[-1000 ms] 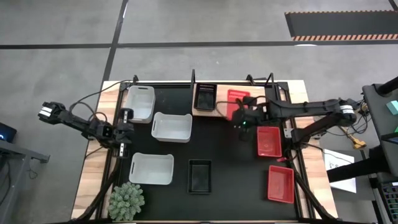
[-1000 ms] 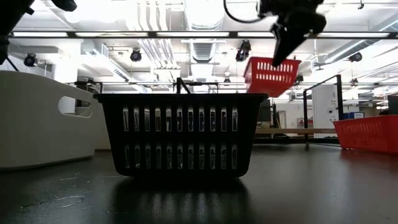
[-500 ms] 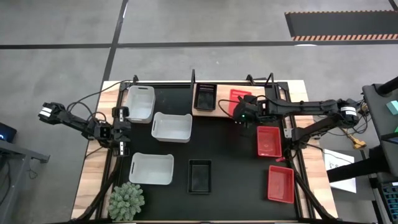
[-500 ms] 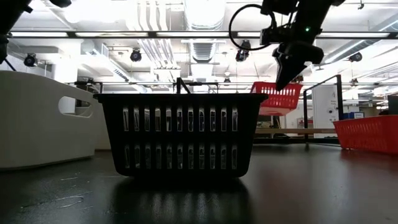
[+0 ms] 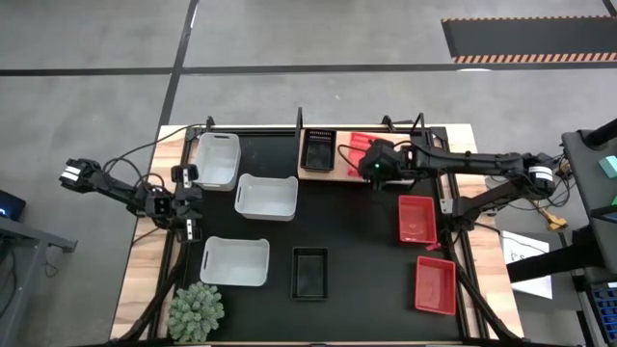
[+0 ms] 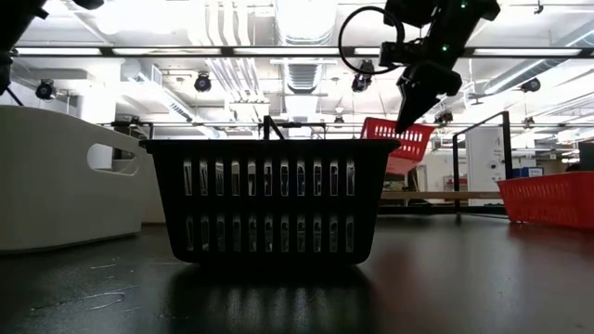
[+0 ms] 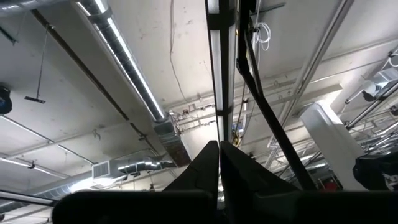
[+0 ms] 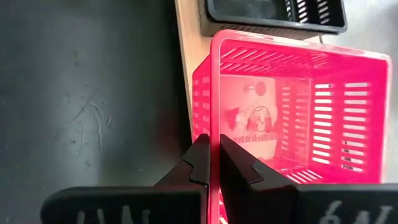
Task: Stack baskets on shelf by color
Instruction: Put the bottom left red bin on the shelf
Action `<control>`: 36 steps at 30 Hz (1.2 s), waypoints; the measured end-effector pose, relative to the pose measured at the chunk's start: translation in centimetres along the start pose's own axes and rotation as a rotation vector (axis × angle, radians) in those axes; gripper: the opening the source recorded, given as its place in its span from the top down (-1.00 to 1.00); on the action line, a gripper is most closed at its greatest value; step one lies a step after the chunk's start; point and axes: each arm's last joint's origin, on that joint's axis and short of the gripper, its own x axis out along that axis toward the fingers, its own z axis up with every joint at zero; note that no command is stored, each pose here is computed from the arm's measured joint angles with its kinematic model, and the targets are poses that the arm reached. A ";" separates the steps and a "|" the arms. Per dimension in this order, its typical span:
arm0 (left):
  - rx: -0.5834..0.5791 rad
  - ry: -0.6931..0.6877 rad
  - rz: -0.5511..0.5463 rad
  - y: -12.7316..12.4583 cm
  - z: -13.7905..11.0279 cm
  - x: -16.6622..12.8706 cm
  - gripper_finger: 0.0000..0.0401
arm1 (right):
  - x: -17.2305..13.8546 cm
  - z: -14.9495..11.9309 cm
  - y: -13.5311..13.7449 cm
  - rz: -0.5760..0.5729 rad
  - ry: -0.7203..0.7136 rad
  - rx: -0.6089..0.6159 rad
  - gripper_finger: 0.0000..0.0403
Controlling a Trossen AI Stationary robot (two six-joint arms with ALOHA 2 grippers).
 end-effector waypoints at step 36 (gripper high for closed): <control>0.019 0.000 0.000 0.0 0.0 0.0 1.00 | 6.0 3.3 -0.9 -0.070 0.141 -0.096 0.54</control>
